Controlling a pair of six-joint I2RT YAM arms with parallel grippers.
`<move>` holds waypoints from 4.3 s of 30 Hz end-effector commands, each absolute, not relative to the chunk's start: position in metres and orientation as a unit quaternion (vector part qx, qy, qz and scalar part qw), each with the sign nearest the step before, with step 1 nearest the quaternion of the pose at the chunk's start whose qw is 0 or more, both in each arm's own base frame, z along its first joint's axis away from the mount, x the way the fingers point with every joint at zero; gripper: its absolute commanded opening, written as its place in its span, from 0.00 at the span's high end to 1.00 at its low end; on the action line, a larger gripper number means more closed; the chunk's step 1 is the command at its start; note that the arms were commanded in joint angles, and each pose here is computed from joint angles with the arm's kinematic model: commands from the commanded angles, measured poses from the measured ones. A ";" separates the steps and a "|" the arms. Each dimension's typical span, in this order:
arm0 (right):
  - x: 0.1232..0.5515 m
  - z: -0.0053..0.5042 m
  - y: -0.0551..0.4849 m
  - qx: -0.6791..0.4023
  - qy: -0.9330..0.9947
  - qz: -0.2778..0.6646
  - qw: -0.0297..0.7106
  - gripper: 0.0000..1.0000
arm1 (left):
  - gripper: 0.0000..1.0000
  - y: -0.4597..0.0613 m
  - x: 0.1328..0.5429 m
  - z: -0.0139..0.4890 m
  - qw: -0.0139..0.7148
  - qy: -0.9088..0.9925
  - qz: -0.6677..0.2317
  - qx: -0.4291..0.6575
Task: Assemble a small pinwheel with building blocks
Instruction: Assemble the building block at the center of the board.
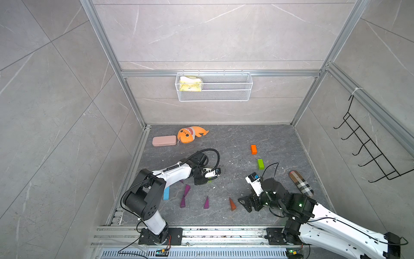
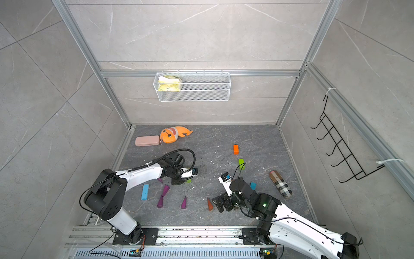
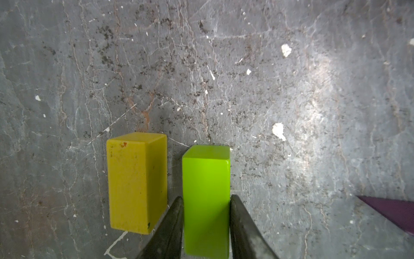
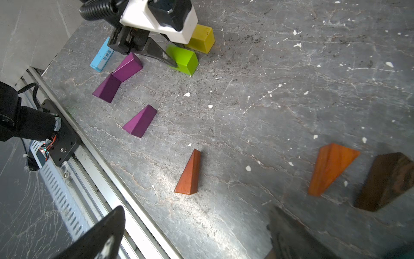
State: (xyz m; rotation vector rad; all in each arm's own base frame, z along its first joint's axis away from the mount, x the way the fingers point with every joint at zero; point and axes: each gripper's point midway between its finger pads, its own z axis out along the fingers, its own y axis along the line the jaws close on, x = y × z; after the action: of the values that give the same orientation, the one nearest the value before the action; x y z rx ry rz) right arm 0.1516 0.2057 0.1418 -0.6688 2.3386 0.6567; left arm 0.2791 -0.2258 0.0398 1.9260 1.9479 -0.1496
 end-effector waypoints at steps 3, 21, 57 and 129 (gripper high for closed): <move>0.152 0.144 0.208 -0.260 0.879 0.249 0.313 0.00 | 0.60 -0.232 0.278 0.043 0.207 0.682 -0.054 0.699; 0.152 0.141 0.208 -0.261 0.881 0.247 0.308 0.00 | 0.61 -0.233 0.277 0.052 0.240 0.654 0.012 0.717; 0.152 0.139 0.208 -0.259 0.882 0.246 0.308 0.00 | 0.72 -0.230 0.259 0.058 0.271 0.615 0.067 0.737; 0.154 0.141 0.205 -0.254 0.881 0.243 0.315 0.00 | 0.68 -0.234 0.290 0.073 0.324 0.635 0.109 0.693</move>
State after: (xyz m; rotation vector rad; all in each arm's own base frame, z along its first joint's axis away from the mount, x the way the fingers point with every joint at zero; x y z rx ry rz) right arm 0.1525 0.2061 0.1394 -0.6694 2.3464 0.6486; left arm 0.2911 -0.2304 0.0478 1.9150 1.6724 0.3436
